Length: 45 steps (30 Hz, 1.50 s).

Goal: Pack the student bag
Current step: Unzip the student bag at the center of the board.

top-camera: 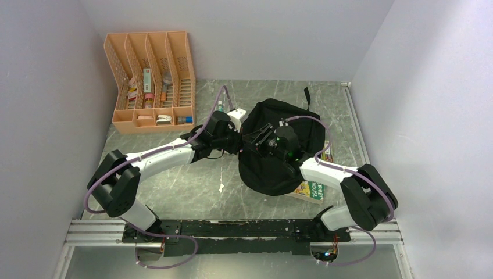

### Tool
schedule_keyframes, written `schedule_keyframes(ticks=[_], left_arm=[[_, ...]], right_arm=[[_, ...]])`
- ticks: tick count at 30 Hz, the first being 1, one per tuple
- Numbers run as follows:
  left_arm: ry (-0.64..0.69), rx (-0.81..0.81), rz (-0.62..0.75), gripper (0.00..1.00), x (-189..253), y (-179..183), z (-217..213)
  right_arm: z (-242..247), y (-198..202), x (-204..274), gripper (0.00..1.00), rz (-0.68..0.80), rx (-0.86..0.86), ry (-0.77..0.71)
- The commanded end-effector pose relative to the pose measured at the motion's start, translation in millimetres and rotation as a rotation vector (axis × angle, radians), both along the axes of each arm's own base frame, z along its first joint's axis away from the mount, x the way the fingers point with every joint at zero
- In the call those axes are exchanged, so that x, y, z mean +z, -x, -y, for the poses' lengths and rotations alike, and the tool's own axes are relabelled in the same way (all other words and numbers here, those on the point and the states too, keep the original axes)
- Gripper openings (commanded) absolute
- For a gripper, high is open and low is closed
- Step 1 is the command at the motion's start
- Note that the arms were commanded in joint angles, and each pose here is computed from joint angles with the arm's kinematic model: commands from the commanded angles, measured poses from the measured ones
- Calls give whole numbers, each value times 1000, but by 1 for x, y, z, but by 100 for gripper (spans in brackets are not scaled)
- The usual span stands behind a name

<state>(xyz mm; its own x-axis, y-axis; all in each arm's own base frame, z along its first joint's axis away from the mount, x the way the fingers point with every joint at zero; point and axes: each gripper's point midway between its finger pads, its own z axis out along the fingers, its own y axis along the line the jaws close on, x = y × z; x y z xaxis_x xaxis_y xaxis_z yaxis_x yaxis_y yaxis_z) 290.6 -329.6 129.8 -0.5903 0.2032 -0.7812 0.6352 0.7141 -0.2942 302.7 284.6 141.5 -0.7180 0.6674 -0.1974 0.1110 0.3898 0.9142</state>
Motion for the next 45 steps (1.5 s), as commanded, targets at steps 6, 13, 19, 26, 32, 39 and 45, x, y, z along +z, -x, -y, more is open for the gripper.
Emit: schedule_keyframes(ticks=[6,13,19,26,32,39,45], left_arm=[[74,-24,46,5,23,-6,17],[67,-18,45,5,22,-7,16],[67,-13,44,5,23,-7,15],[64,15,40,44,31,-2,5],[108,75,53,53,51,-2,-15],[260,169,-15,52,59,-21,-47],[236,240,-82,50,43,-42,-54]], right_arm=[[-16,0,11,34,24,40,-36],[-18,2,8,21,21,52,-39],[-19,2,9,0,43,66,-27],[-17,-5,14,0,91,59,30],[-13,-10,16,0,117,50,77],[-13,-6,17,0,158,78,85],[-21,2,27,0,242,153,48]])
